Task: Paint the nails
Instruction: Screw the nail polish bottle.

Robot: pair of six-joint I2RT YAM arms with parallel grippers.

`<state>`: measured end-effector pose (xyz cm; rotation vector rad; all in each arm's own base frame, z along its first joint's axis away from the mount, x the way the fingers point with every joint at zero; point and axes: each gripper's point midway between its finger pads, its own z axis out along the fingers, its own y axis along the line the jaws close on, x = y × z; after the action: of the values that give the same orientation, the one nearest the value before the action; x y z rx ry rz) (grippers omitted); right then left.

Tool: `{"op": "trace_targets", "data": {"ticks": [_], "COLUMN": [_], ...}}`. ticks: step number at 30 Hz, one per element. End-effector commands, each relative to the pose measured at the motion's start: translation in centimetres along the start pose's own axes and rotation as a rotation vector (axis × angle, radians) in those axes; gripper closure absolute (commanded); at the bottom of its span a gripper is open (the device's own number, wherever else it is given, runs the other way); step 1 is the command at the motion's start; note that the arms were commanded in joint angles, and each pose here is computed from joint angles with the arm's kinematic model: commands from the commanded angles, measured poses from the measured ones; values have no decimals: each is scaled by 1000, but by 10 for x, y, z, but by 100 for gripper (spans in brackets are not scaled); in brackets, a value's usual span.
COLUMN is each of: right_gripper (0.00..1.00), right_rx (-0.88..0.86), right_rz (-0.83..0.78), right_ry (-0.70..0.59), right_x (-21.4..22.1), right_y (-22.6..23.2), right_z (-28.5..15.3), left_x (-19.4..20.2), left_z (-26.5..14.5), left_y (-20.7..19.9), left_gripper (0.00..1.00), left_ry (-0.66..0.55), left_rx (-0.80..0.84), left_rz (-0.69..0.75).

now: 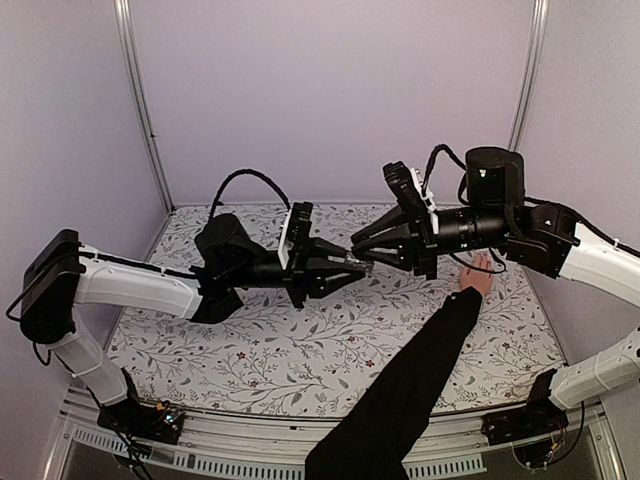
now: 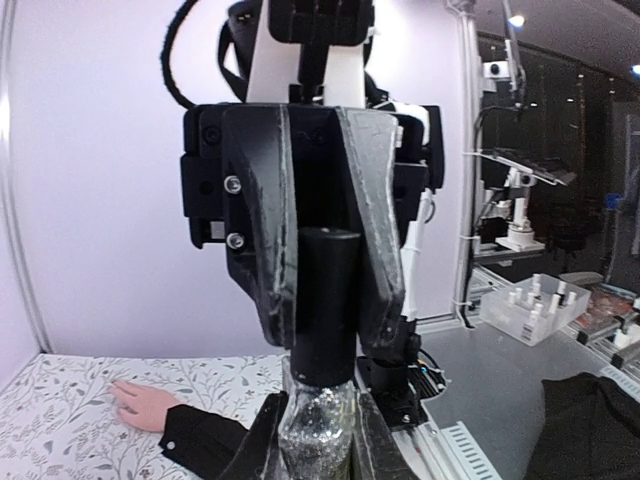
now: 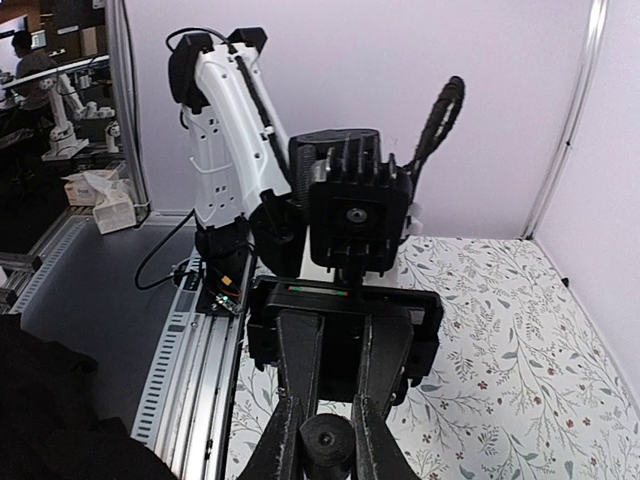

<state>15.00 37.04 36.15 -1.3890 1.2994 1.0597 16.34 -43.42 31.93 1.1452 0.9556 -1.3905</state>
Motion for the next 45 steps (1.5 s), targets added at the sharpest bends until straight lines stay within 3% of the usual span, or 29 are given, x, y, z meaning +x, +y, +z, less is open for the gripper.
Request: {"op": "trace_targets", "data": {"ticks": [1, 9, 19, 30, 34, 39, 45], "right_gripper": [93, 94, 94, 93, 85, 65, 50], "right_rx": [43, 223, 377, 447, 448, 454, 456], "right_rz": [118, 197, 299, 354, 341, 327, 306], "right_ry": [91, 108, 100, 77, 59, 47, 38], "right_x": [33, 43, 57, 63, 57, 47, 42], "right_y": [-9, -44, -74, -85, -83, -81, -77], "right_z": [17, 22, 27, 26, 21, 13, 3], "left_x": [-35, -33, -13, 3, 4, 7, 9], "left_z": [-11, -17, -4, 9, 5, 4, 2], "left_y": [44, 70, 98, 101, 98, 95, 93], "left_gripper": [100, 100, 100, 100, 100, 100, 100], "left_ry": [-105, -117, -18, 45, 45, 48, 47], "left_rx": [-292, -480, -750, -837, -828, -772, -712], "left_rz": [61, 91, 180, 269, 258, 226, 190]}}
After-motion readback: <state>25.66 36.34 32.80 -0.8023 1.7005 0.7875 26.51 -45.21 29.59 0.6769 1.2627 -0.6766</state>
